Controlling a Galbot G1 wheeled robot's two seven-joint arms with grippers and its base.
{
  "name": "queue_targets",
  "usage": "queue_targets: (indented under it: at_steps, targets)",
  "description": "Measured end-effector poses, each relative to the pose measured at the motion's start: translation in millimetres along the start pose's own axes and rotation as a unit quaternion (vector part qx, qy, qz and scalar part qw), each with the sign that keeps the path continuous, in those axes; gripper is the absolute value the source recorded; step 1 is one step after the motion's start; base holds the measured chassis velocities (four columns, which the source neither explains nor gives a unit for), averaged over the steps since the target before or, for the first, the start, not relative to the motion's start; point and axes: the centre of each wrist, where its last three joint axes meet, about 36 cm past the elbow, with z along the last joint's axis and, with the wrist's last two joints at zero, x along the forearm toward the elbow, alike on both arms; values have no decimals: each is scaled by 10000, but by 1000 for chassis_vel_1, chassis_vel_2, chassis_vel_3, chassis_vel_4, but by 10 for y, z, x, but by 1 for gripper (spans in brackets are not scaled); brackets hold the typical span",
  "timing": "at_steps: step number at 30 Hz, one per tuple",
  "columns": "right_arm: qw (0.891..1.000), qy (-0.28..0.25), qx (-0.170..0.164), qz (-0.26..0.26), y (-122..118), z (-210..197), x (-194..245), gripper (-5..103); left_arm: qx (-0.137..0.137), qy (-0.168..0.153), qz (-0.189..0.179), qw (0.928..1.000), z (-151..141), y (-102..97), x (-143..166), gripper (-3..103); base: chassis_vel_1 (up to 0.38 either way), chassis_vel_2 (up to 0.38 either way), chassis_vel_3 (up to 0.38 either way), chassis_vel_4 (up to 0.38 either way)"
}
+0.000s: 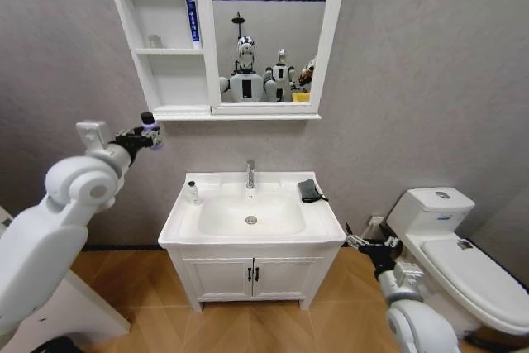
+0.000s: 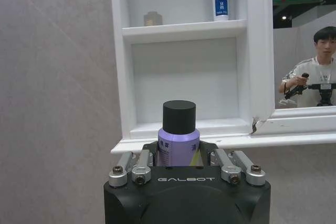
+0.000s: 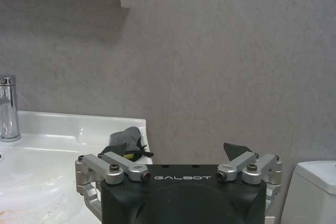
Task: Move facial cleanser and shampoo from washbasin to cabinet, then wipe washbasin with towel.
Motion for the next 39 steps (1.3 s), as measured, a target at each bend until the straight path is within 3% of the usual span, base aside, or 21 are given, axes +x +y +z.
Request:
queue_targets:
  at_steps: [3,5,11,17,21,31,39]
  targets:
    - [10000,14,-13,41,-25,30,-8,100,-36,-28,78,10000,-125,-123,-241,42,0,0,0,0]
    - [10000,31,-23,83,-55,60,-14,100,-102,-40,22,9999,-190,-179,-571,42,0,0,0,0]
    - [9999,34,-18,103,-78,71,2,100,-161,45,-212,9996,-278,-30,-1007,42,0,0,0,0]
    - [10000,20,-10,76,-61,75,-38,100,-80,43,-293,9995,-596,-1,-1196,42,0,0,0,0]
    - [10000,29,-34,46,-14,87,-107,100,39,45,-230,9997,-857,-124,-1378,42,0,0,0,0]
    - [9999,73,-49,65,-13,99,-141,100,427,468,-427,9971,-850,-214,-1886,42,0,0,0,0]
    - [9999,128,-56,57,-1,133,-78,100,374,429,-602,9966,-897,-238,-2134,42,0,0,0,0]
